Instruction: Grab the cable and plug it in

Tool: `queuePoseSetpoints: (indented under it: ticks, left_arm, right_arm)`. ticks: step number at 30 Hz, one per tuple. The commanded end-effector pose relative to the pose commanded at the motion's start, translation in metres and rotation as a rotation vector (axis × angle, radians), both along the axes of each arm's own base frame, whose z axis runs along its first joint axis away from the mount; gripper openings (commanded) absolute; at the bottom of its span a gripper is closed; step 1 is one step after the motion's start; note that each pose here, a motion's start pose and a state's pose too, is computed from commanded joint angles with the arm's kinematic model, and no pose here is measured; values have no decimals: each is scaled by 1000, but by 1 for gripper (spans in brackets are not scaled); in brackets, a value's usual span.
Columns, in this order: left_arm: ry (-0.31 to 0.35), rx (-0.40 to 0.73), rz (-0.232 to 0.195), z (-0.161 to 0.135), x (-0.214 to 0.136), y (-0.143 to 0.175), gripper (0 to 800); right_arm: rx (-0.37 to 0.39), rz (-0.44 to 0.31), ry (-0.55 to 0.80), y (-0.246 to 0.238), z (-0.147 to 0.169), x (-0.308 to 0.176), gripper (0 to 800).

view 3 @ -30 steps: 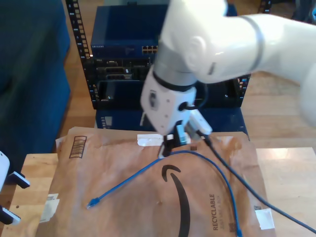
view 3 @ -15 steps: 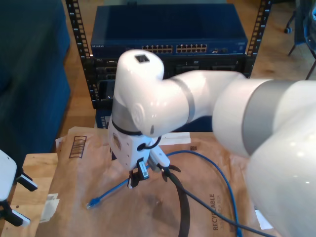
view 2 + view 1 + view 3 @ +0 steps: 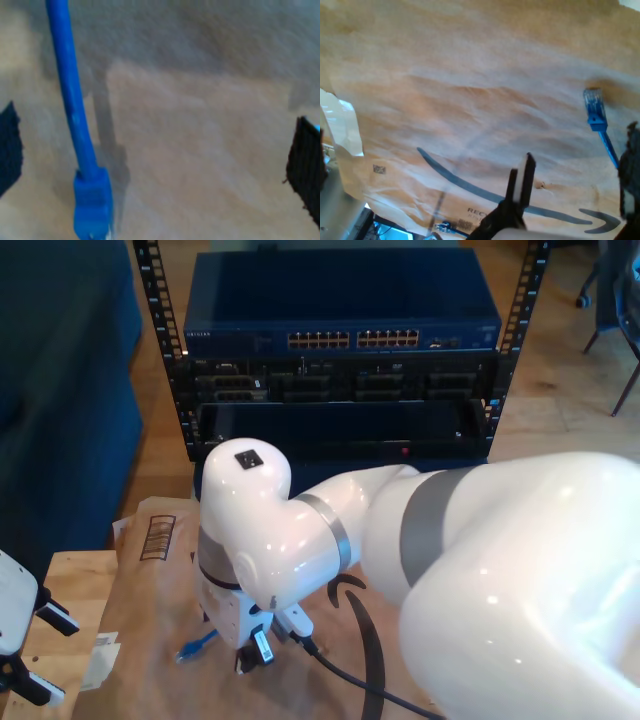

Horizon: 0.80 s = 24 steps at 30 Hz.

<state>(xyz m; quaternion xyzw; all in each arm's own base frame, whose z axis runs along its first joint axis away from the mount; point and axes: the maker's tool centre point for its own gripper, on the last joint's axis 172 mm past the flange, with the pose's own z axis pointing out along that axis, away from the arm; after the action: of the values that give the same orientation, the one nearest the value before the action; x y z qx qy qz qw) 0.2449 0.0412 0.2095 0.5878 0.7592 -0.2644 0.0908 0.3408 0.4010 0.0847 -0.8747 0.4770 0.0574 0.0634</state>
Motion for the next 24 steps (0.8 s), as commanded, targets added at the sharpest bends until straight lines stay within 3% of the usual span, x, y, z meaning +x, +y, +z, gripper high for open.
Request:
queuePoseSetpoints:
  ticks: [10, 17, 24]
  left_arm:
    - [-7, 7, 4, -2, 3, 2, 800]
    - [-8, 6, 5, -1, 3, 2, 800]
    - [-7, 7, 4, -2, 3, 2, 800]
  right_arm:
    - [24, -5, -28, 8, 3, 10, 620]
    - [20, -5, -25, 8, 0, 10, 470]
    - [57, -16, -72, 17, 5, 22, 172]
